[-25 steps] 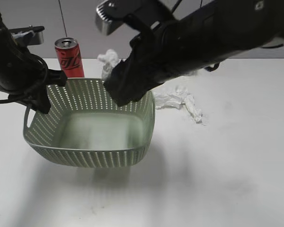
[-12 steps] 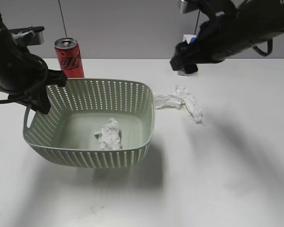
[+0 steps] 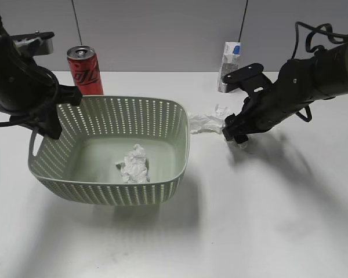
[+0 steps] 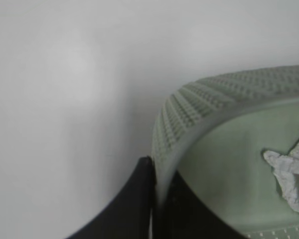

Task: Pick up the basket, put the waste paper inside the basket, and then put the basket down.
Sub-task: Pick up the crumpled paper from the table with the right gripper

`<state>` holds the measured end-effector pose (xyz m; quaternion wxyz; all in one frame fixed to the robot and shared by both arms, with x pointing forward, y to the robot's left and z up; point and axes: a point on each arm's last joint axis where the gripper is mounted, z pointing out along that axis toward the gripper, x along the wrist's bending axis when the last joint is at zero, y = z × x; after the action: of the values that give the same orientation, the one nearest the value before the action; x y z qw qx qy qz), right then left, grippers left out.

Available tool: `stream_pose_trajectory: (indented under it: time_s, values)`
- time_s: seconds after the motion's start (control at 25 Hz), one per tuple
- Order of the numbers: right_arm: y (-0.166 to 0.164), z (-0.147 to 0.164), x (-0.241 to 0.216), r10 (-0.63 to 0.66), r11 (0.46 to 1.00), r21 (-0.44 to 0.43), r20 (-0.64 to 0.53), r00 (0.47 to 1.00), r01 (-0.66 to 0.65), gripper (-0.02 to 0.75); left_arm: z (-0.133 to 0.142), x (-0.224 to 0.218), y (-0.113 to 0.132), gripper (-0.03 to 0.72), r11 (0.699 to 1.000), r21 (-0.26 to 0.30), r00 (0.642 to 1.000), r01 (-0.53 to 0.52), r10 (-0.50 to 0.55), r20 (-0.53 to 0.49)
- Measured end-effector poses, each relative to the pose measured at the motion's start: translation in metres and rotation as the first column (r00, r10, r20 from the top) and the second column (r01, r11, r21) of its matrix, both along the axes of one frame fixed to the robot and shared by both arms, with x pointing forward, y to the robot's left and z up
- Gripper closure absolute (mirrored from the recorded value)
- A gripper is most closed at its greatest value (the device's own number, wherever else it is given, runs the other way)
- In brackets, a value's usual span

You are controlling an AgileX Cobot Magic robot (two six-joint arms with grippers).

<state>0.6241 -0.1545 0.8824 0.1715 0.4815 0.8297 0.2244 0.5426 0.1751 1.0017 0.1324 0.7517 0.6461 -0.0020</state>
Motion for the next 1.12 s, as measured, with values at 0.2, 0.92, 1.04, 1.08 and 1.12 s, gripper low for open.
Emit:
stream_pose_trajectory:
  time_s: [0.2,0.92,1.04,1.08,1.12]
  values:
    - [0.0,-0.004,0.001,0.002,1.0,-0.004,0.0,1.0,-0.002,0.367,0.0,0.0,0.0,0.683,1.0,0.0,1.0,0.0,0.0,0.001]
    - [0.032,0.166,-0.055,0.05,0.974,0.202,0.266,0.963,-0.106,0.732,0.0,0.001,0.0,0.683,1.0,-0.005,1.0,-0.003,0.003,0.009]
    - [0.07,0.183,-0.087,0.168,0.943,0.229,0.304,0.938,-0.243,0.732,0.0,0.001,-0.001,0.683,1.0,-0.007,1.0,-0.004,0.004,0.014]
    - [0.084,0.183,-0.097,0.211,0.931,0.23,0.3,0.93,-0.285,0.723,0.0,0.001,-0.001,0.683,1.0,-0.007,1.0,-0.004,0.004,0.014]
    - [0.097,0.179,-0.106,0.252,0.919,0.227,0.29,0.923,-0.322,0.703,0.0,0.001,-0.001,0.683,1.0,-0.007,1.0,-0.004,0.004,0.014]
